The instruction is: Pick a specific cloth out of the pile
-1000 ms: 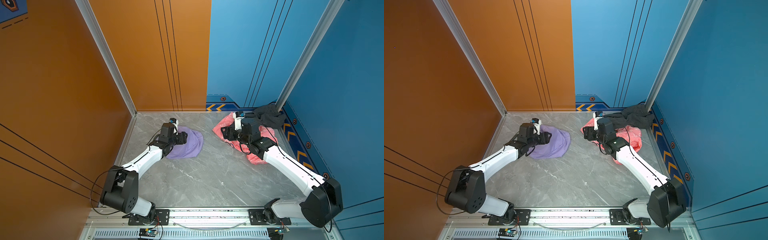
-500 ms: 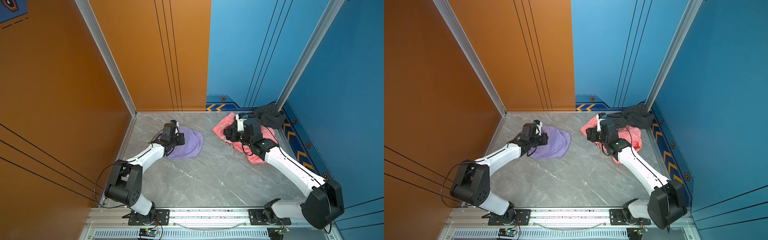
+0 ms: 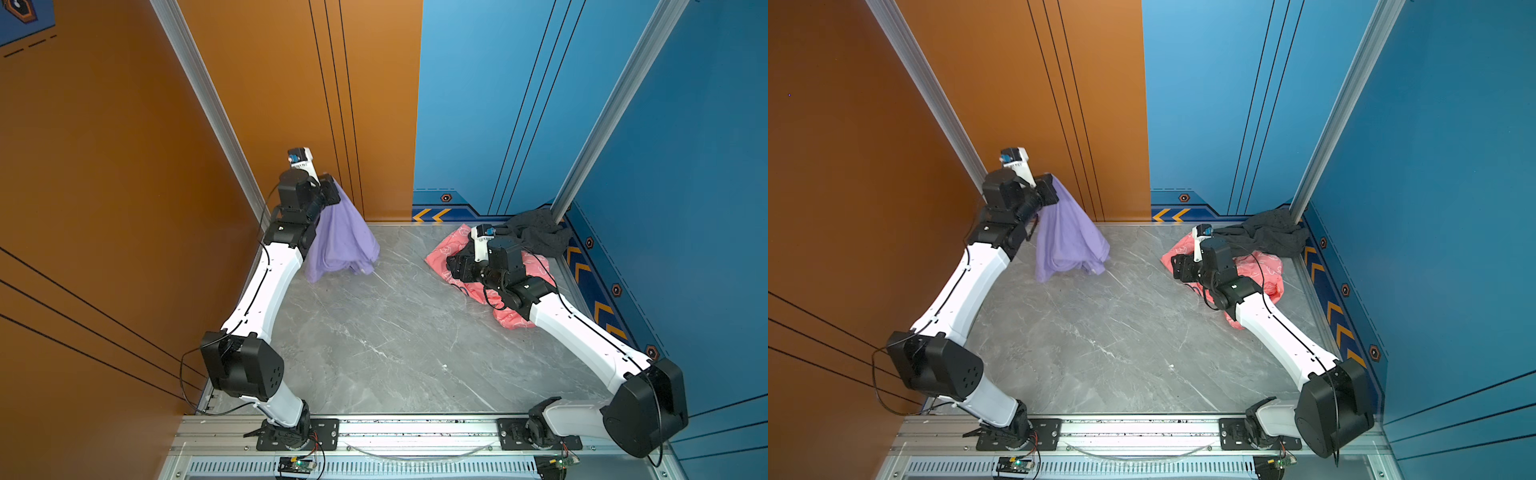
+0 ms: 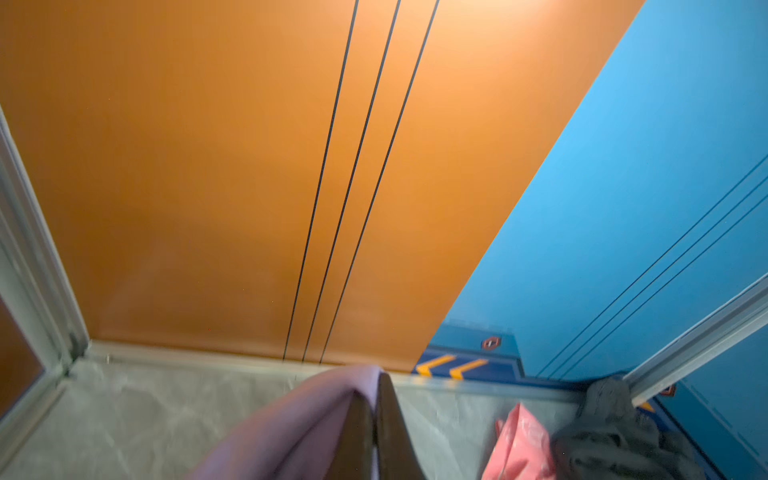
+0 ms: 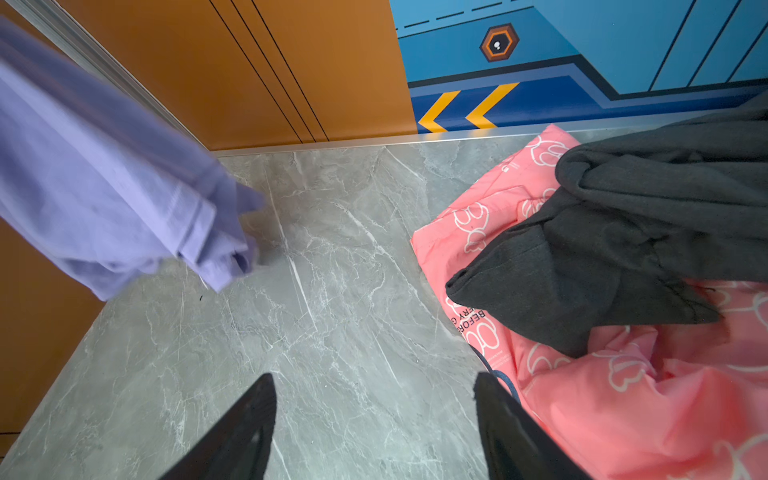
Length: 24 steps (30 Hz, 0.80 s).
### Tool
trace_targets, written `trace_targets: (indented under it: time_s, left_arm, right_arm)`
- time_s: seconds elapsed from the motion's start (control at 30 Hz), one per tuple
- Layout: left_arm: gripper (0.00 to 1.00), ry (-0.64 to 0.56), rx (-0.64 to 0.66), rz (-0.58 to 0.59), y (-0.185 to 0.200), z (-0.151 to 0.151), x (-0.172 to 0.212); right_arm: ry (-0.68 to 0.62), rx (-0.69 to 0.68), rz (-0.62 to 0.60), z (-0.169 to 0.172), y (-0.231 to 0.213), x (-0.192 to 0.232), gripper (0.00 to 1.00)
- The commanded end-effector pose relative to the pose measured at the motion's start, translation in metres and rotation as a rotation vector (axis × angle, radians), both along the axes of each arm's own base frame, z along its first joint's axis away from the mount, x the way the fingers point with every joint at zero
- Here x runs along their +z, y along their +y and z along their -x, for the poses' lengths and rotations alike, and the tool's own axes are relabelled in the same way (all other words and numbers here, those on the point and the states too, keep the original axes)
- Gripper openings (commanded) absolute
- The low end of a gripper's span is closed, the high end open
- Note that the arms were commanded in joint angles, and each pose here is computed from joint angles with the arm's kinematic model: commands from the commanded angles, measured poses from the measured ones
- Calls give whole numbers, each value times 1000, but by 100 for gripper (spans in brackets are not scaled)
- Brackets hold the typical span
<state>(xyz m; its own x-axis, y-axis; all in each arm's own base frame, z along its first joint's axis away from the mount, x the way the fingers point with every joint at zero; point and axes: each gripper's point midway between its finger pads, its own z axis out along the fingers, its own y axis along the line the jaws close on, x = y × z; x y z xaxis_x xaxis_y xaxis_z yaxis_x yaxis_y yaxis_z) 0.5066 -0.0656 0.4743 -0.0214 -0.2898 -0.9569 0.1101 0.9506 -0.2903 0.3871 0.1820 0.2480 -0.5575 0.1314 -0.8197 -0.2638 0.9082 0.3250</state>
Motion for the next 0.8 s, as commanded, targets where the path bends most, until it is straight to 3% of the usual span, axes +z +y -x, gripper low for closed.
trace_targets:
  time_s: [0.0, 0.1, 0.2, 0.33, 0.4, 0.47, 0.77]
  left_arm:
    - [0, -167, 47, -91, 8, 14, 52]
    - [0, -192, 82, -110, 14, 19, 27]
    - [0, -107, 157, -118, 27, 16, -47]
    - [0, 143, 254, -124, 46, 15, -180]
    - [0, 303, 301, -79, 59, 26, -254]
    - [0, 404, 351, -11, 70, 40, -297]
    - [0, 532, 405, 82, 82, 88, -360]
  right_arm:
    - [-64, 3, -46, -2, 1, 20, 75]
    - [-77, 5, -56, 3, -1, 17, 75]
    - [-78, 15, -63, 9, -1, 12, 75]
    - [-63, 34, -60, 15, -1, 8, 75]
    - [-58, 45, -53, 19, -2, 8, 75]
    - [-57, 52, -41, 22, -3, 7, 75]
    - [-31, 42, -22, 26, -9, -4, 76]
